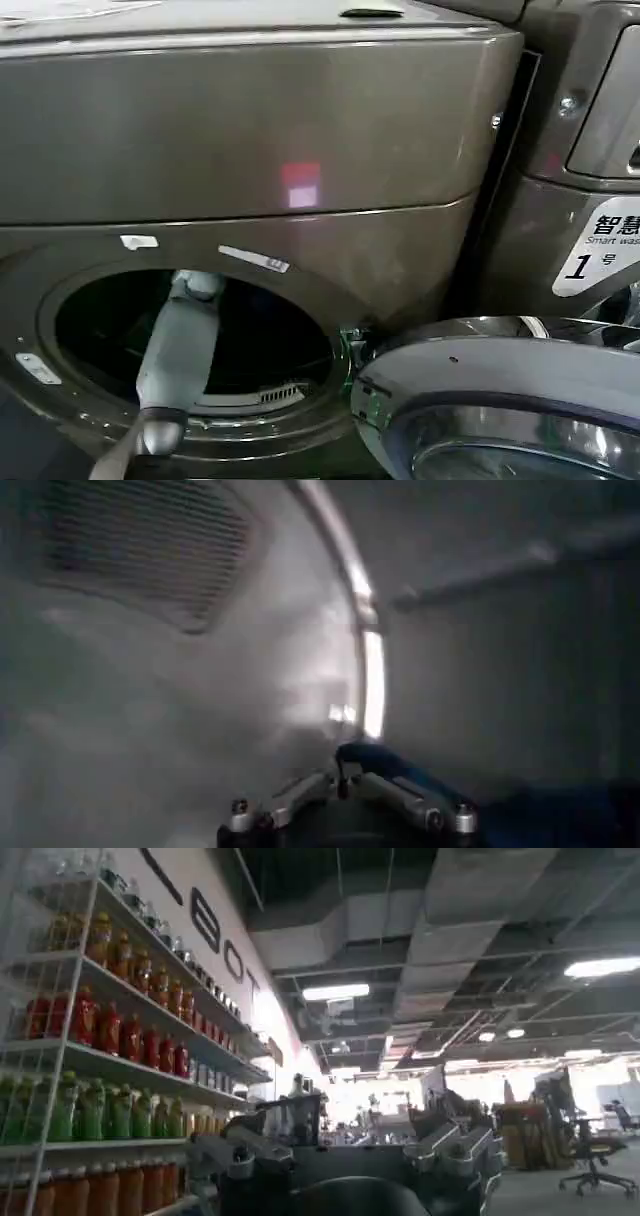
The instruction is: Grasp the clothes from the dryer.
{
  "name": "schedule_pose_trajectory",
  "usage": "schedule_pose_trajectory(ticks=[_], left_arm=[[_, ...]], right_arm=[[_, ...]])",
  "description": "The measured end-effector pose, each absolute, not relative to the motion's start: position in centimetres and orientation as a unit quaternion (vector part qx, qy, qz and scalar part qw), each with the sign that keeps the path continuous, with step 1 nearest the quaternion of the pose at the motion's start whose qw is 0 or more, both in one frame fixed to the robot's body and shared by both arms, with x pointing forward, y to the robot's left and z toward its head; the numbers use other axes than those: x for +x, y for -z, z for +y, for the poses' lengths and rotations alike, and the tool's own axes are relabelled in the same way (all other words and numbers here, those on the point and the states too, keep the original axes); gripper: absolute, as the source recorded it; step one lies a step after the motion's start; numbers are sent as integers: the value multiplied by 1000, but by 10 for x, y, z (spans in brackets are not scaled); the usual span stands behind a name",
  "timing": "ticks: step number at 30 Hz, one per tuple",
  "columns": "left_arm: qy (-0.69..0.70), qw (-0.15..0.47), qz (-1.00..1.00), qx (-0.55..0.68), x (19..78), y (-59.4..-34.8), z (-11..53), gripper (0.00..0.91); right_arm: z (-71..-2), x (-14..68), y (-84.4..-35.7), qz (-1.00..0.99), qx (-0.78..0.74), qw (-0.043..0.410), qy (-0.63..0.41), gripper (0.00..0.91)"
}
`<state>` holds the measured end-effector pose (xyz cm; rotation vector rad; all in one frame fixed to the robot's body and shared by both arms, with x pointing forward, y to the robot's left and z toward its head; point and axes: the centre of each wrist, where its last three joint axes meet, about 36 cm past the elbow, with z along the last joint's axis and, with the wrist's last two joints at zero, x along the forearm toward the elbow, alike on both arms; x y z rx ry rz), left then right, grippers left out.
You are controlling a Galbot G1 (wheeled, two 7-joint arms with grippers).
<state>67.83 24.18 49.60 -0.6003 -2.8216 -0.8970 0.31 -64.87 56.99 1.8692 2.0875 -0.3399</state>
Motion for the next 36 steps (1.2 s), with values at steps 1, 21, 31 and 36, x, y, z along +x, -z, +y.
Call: schedule_pose_trajectory(ticks=[1,21,31,36], left_arm=[[278,55,-941,-187,677,-498,238,0],[72,12,-996,-45,668,-528,203,0],[59,14,-998,-26,670,-529,201,0],[57,15,-998,-19,672,-530,203,0]], right_arm=[[-648,3,-570,730,654,159,120,907],[-647,8,-568,730,651,160,132,907],[-642,9,-569,732,651,155,127,907],[-641,8,-571,731,653,152,125,907]])
